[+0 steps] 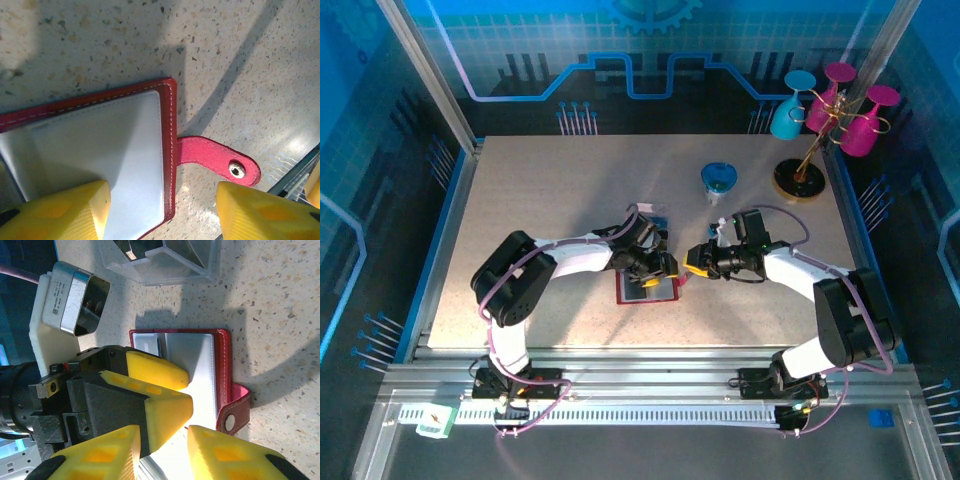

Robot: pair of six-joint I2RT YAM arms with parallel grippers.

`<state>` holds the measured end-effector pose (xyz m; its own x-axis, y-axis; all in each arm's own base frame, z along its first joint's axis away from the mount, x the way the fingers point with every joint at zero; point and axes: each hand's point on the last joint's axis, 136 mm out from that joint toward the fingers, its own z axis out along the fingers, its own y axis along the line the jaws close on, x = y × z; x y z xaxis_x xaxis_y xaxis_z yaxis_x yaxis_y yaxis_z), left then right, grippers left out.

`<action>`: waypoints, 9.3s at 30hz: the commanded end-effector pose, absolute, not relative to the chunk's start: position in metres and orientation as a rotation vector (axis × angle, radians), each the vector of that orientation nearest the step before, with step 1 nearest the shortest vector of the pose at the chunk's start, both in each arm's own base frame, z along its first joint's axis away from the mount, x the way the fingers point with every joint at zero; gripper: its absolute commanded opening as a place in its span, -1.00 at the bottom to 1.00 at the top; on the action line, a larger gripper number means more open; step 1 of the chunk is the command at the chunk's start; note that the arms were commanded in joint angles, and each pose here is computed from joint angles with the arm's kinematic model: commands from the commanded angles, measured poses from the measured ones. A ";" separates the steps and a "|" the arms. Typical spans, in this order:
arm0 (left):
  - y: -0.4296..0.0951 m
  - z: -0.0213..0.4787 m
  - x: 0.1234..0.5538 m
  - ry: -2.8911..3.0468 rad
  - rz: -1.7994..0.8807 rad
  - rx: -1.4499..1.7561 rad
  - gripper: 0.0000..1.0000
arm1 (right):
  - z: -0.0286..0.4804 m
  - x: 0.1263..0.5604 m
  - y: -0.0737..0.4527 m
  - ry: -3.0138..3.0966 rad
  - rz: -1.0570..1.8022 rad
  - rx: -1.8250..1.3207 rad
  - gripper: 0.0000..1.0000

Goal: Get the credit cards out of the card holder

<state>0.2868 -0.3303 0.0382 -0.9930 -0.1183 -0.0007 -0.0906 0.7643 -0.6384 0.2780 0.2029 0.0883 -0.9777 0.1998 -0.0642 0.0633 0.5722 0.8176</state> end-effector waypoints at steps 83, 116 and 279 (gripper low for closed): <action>-0.225 0.018 0.256 2.903 -0.961 -0.442 -0.92 | 0.017 0.257 0.301 2.989 1.175 -0.046 -0.54; -0.224 0.035 0.269 2.881 -0.901 -0.397 -0.92 | 0.046 0.266 0.298 2.912 1.311 -0.053 -0.47; -0.249 0.006 0.257 3.061 -0.712 -0.262 -0.94 | 0.022 0.261 0.276 2.939 1.376 0.055 -0.50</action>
<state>0.2698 -0.2531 0.0220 -0.9828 -0.1843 0.0074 -0.1664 0.8684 -0.4671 0.2653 0.2747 0.0282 -0.9974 -0.0107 0.0716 0.0485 0.6361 0.7701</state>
